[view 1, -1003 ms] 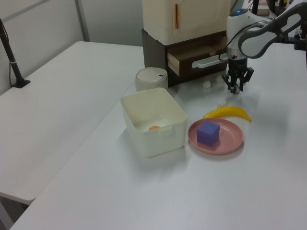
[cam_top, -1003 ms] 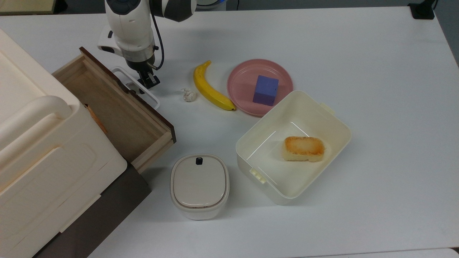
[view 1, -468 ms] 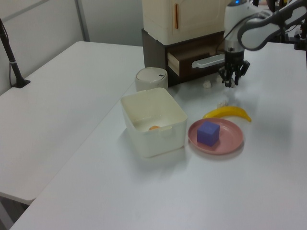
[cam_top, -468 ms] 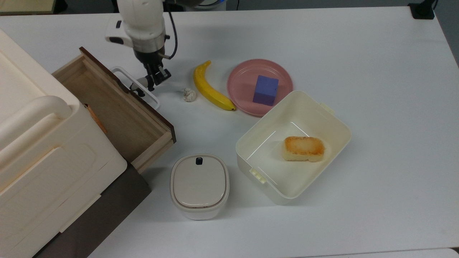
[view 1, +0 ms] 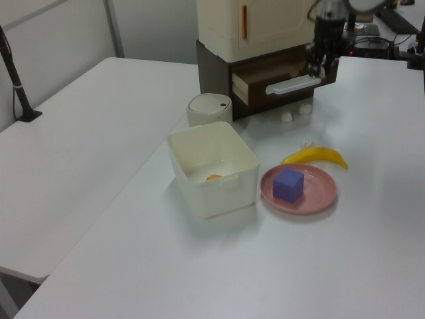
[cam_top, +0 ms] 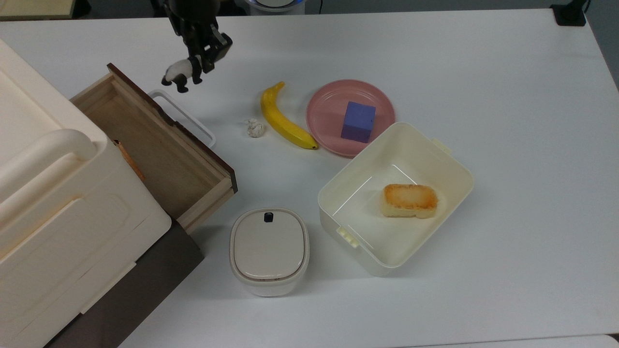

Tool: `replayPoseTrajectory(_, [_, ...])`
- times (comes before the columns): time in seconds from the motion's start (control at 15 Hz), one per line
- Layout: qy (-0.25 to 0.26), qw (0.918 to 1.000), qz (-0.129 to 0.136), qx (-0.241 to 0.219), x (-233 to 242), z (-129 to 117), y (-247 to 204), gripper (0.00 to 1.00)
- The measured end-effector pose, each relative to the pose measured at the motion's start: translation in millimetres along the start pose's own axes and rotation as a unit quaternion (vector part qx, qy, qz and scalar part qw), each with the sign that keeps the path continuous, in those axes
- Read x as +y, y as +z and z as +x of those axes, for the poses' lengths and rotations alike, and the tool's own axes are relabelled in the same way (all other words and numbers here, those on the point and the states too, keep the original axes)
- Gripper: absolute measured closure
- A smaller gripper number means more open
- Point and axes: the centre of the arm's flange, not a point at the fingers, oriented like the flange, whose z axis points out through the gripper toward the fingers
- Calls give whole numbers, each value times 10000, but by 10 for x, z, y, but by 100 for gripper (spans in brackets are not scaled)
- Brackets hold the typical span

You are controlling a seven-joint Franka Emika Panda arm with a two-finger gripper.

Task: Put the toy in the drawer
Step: 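Carry the panda toy over the open wooden drawer and lower it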

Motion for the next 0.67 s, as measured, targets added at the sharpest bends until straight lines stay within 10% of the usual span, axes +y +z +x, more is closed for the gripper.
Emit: replayPoseTrajectory(0.67, [1413,9880,567,263,437,731,-343,68])
